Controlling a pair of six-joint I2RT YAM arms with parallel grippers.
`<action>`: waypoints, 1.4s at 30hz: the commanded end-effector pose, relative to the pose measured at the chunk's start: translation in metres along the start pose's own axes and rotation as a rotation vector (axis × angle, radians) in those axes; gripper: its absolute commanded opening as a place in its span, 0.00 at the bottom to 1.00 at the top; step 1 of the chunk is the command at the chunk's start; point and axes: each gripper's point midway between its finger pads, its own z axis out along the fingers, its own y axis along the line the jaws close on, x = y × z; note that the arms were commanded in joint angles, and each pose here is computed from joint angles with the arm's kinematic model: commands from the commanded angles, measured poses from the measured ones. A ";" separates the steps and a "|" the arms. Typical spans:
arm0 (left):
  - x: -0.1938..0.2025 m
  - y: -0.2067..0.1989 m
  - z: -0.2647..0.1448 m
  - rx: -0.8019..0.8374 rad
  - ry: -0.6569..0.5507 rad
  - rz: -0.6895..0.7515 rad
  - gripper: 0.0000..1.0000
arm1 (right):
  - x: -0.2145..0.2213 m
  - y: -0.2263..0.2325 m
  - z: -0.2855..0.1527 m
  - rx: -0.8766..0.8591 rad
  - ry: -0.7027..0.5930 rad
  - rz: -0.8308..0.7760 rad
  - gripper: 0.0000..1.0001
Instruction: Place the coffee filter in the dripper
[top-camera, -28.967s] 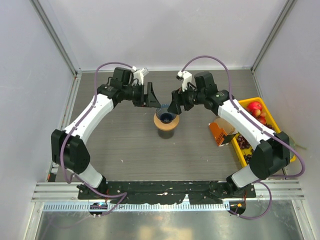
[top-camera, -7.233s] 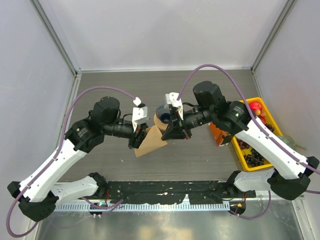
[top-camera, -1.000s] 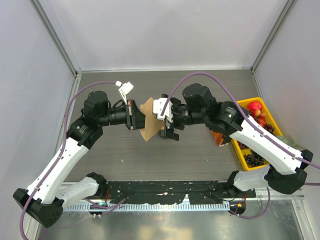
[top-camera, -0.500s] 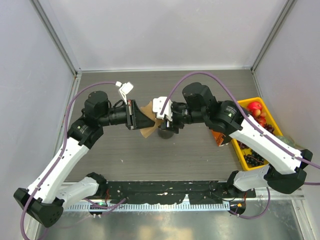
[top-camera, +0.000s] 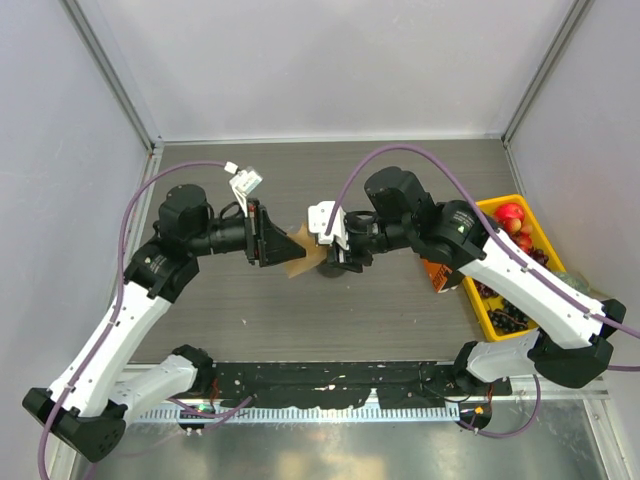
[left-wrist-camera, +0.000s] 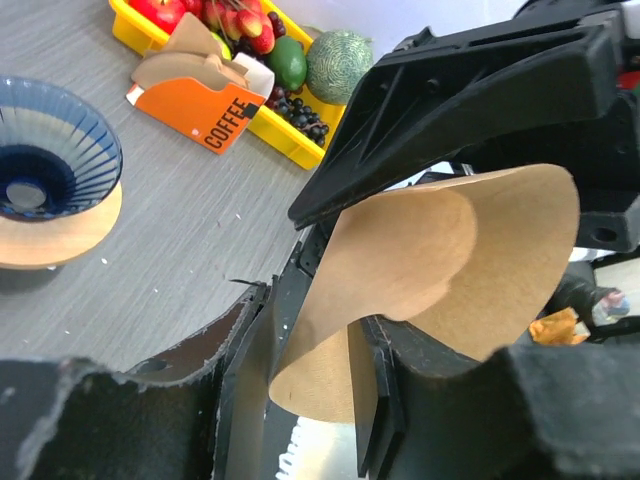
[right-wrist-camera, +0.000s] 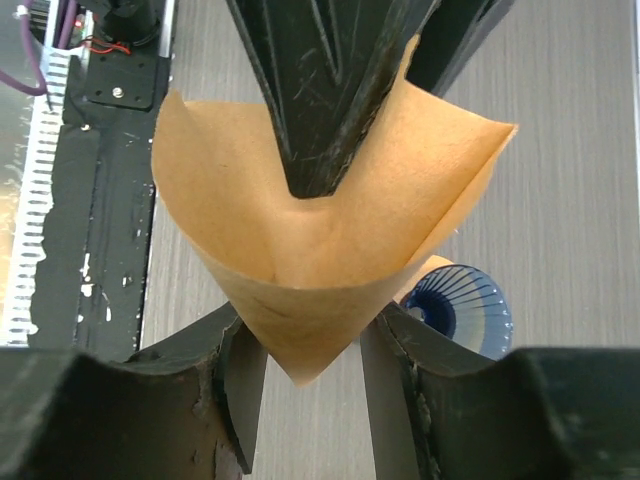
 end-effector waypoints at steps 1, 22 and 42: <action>-0.017 -0.024 -0.010 0.062 -0.034 0.160 0.42 | -0.020 0.006 -0.011 -0.036 -0.063 0.004 0.45; -0.011 -0.029 -0.007 0.069 -0.004 0.114 0.00 | -0.025 0.007 -0.010 -0.108 -0.073 0.142 0.76; -0.027 -0.009 0.004 0.024 -0.097 -0.247 0.00 | -0.021 -0.025 -0.002 0.143 -0.092 0.036 0.95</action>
